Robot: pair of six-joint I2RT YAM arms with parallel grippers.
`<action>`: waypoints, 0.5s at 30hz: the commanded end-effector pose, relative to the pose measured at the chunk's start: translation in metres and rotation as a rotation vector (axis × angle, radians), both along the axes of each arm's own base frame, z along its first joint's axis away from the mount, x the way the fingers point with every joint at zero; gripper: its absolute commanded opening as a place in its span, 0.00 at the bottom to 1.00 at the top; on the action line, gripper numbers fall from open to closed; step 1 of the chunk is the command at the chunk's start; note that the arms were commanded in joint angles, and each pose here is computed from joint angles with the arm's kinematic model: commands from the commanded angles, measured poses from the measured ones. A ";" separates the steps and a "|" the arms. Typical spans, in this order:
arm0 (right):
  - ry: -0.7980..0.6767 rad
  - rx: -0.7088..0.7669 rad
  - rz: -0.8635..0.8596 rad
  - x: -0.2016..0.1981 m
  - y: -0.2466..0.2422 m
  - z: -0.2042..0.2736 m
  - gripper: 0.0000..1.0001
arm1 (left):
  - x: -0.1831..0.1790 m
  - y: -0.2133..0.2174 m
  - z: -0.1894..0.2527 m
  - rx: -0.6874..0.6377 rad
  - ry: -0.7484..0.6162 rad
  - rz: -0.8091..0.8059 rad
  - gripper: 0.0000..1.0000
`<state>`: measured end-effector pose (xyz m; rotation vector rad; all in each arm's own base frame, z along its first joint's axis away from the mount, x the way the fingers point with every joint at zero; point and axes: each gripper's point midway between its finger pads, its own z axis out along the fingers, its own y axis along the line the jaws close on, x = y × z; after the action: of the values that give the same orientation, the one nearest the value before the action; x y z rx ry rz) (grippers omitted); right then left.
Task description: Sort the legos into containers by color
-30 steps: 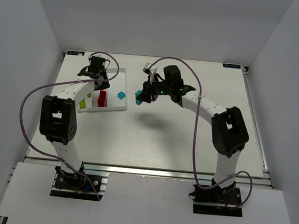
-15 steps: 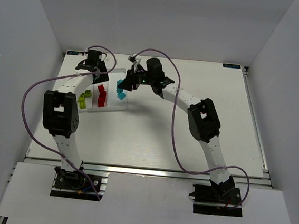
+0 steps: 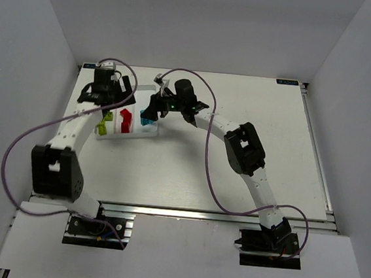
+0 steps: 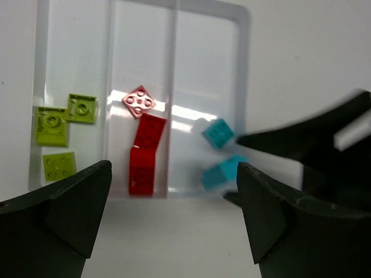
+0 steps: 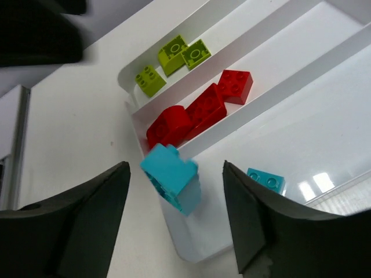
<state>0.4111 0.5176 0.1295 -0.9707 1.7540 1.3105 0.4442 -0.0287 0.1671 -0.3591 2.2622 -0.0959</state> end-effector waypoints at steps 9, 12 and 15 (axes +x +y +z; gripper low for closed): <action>-0.131 -0.005 -0.037 0.007 -0.024 0.059 0.89 | -0.106 -0.047 0.097 -0.175 -0.393 -0.294 0.98; -0.151 -0.061 -0.080 -0.002 -0.057 0.094 0.89 | -0.123 -0.065 0.087 -0.204 -0.399 -0.416 0.98; -0.207 -0.200 -0.136 -0.021 -0.112 0.114 0.89 | -0.146 -0.084 0.084 -0.236 -0.445 -0.562 0.98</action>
<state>0.4041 0.4547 0.1711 -0.9914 1.8531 1.1072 0.3205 -0.0867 0.2414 -0.0155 1.9188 -0.5336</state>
